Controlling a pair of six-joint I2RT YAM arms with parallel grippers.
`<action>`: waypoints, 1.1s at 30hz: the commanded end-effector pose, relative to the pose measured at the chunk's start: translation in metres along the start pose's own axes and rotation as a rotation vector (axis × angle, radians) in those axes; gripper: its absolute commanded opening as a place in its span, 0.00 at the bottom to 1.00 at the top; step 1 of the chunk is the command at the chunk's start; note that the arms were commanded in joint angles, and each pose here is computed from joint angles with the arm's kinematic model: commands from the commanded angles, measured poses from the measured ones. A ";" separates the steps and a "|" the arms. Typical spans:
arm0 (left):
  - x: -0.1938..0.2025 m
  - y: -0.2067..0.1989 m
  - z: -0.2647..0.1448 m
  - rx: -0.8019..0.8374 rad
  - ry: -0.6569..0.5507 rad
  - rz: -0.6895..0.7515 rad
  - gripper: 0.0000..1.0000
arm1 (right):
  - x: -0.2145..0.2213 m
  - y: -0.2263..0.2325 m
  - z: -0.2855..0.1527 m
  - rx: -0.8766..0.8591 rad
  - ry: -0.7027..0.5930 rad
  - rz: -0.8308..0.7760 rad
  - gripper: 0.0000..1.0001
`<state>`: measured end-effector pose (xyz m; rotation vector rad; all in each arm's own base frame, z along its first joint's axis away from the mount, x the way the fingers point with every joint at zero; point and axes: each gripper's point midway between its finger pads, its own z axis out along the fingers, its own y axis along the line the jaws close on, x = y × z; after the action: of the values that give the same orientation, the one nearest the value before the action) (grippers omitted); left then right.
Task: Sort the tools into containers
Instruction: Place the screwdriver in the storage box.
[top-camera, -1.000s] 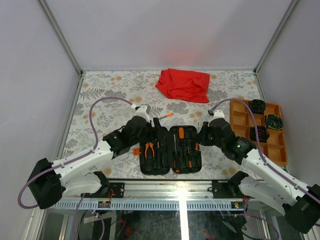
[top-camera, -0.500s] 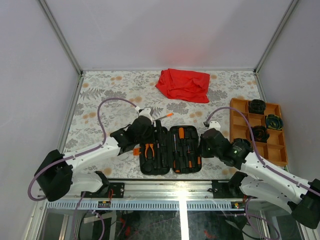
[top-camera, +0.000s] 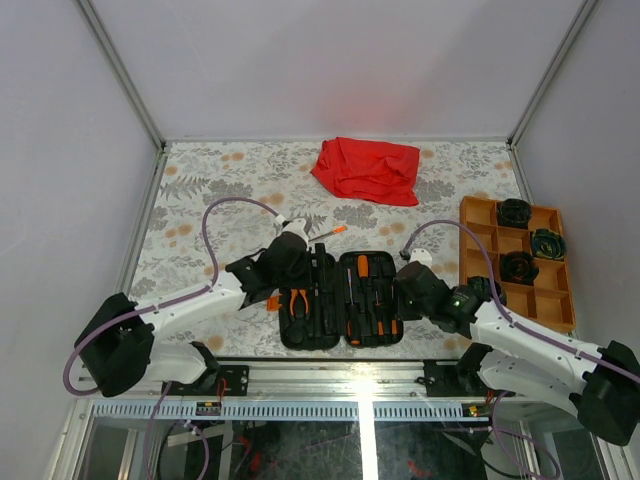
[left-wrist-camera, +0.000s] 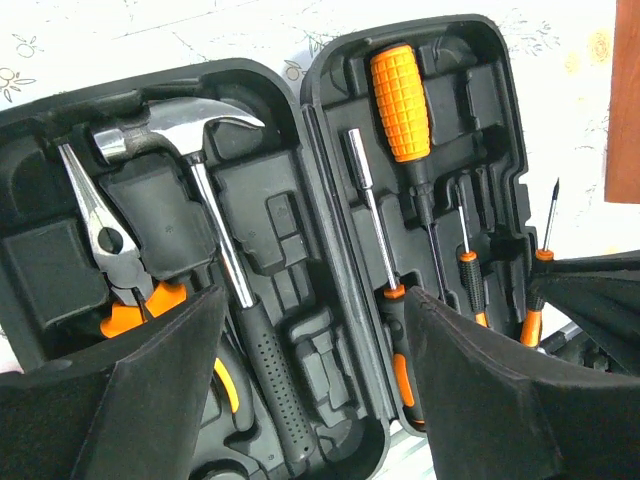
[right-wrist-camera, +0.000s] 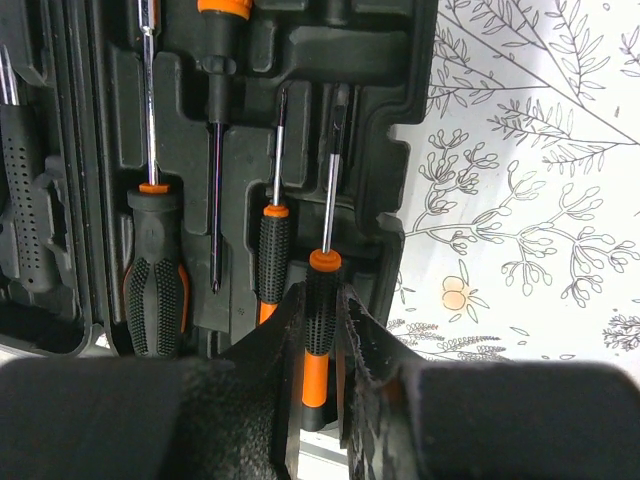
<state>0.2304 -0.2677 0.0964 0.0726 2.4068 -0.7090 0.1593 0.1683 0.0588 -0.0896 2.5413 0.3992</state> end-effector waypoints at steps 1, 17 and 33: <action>-0.015 -0.019 0.002 0.065 -0.037 -0.006 0.71 | 0.003 0.007 0.005 -0.028 0.001 0.001 0.00; -0.010 -0.024 0.012 0.064 -0.009 -0.011 0.70 | 0.019 -0.013 0.010 0.069 0.062 -0.032 0.24; -0.004 -0.026 0.014 0.068 0.000 -0.015 0.70 | -0.017 -0.002 -0.012 0.046 -0.050 -0.023 0.22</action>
<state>0.2254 -0.2806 0.0823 0.0918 2.4625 -0.7265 0.1549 0.1581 0.0551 -0.0999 2.5554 0.3362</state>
